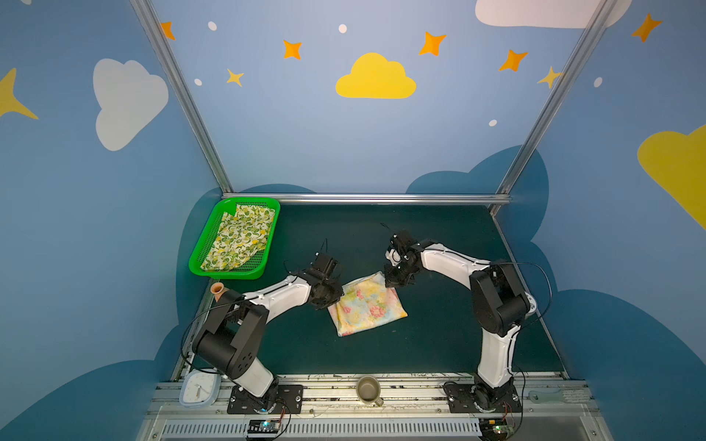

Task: Fold and stack skirts
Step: Smooth out the skirt at the center of the table.

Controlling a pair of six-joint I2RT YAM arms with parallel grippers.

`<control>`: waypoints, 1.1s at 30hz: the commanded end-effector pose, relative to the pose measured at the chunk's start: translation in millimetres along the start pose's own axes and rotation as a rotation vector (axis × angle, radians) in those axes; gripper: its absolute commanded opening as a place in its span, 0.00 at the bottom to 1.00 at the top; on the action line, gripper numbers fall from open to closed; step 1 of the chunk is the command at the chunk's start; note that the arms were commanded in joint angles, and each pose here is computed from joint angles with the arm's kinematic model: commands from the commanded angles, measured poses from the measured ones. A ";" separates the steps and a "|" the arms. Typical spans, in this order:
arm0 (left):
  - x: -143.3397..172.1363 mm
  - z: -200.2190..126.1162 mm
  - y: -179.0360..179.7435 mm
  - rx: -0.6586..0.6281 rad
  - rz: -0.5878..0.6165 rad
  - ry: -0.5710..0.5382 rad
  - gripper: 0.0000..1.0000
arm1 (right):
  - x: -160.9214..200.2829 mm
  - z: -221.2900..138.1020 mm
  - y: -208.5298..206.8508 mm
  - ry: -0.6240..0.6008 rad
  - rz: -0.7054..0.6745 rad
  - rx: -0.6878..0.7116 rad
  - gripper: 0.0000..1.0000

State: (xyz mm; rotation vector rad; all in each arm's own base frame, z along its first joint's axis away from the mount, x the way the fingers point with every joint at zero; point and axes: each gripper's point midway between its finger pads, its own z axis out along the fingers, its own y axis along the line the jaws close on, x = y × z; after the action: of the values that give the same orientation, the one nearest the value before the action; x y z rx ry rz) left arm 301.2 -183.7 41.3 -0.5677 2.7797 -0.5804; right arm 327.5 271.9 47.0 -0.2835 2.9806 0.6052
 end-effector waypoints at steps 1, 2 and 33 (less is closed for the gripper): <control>0.1 -9.4 16.9 -0.048 -0.013 -0.026 0.04 | -8.9 -8.9 -1.0 -0.036 -0.001 0.008 0.00; 0.7 -9.9 19.5 -0.051 -0.017 -0.029 0.04 | -9.0 -7.7 -1.7 -0.035 0.000 0.010 0.00; -58.4 -17.8 3.7 -0.081 0.056 -0.142 0.59 | 19.3 -16.0 -4.2 -0.045 0.123 -0.055 0.39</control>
State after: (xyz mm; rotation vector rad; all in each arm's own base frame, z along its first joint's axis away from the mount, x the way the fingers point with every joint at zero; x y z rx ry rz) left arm 351.5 -163.5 45.1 -0.5274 2.7252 -0.4455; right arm 312.0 265.1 33.5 -0.0900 2.9861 0.6847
